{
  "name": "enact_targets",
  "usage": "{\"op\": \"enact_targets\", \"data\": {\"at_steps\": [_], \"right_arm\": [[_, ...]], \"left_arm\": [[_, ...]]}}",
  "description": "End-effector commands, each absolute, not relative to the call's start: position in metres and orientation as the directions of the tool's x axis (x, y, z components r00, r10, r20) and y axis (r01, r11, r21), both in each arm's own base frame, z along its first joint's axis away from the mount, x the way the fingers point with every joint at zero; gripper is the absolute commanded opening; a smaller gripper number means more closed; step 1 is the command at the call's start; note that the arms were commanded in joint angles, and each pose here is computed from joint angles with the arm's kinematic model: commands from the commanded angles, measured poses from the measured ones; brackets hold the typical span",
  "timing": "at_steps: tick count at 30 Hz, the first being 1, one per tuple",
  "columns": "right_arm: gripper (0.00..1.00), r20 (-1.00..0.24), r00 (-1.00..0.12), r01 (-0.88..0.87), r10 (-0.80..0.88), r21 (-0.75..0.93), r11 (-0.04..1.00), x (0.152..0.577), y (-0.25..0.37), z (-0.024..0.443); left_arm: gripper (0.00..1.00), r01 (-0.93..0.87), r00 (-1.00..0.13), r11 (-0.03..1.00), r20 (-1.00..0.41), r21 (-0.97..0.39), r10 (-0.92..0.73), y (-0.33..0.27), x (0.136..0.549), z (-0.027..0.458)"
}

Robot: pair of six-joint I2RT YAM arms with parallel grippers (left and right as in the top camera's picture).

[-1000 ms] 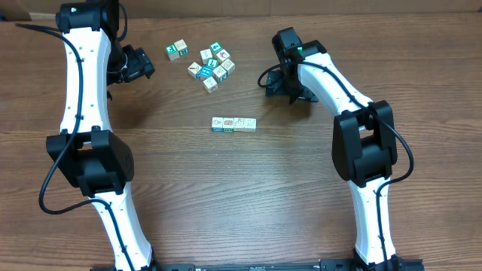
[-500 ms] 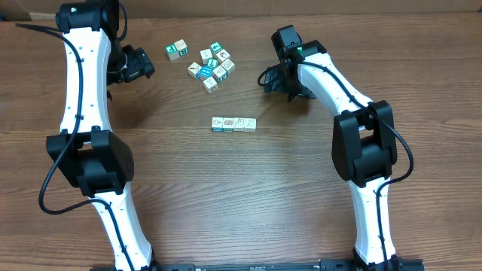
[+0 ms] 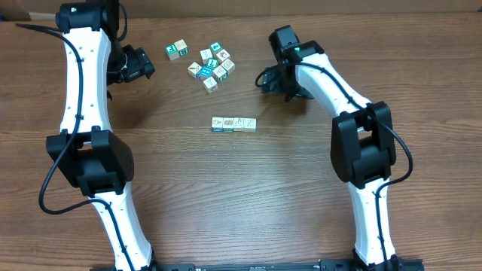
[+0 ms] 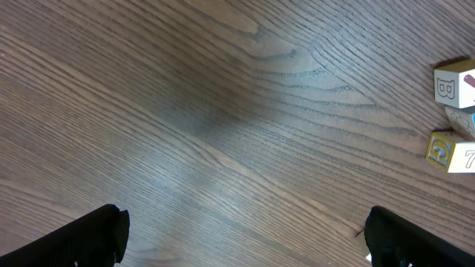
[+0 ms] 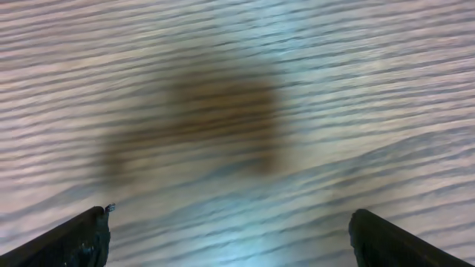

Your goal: Form a horizontal line

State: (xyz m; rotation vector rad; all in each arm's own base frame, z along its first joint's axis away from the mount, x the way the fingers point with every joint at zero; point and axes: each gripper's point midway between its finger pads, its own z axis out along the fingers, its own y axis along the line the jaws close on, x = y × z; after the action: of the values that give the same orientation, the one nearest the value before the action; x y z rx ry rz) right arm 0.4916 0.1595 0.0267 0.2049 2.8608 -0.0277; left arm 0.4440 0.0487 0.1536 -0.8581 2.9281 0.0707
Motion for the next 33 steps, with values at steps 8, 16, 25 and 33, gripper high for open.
{"op": "enact_targets", "data": {"at_steps": [8,16,25,33], "right_arm": [[1.00,-0.620,-0.783,-0.095,0.055,0.206,0.974,0.444,0.247,0.251],[1.00,-0.765,-0.635,-0.172,0.110,0.278,0.945,0.402,0.227,0.364],[1.00,-0.871,-0.473,-0.225,0.134,0.266,0.937,0.349,0.172,0.435],[1.00,-0.926,-0.287,-0.280,0.245,0.326,0.903,0.316,0.128,0.443]], "left_arm": [[0.99,-0.538,-0.839,0.843,-0.103,0.015,-0.534,0.046,0.445,0.155],[1.00,-0.538,-0.839,0.843,-0.103,0.015,-0.534,0.046,0.445,0.155],[1.00,-0.538,-0.839,0.843,-0.103,0.015,-0.534,0.046,0.445,0.155],[0.99,-0.538,-0.839,0.843,-0.103,0.015,-0.534,0.046,0.445,0.155]]}}
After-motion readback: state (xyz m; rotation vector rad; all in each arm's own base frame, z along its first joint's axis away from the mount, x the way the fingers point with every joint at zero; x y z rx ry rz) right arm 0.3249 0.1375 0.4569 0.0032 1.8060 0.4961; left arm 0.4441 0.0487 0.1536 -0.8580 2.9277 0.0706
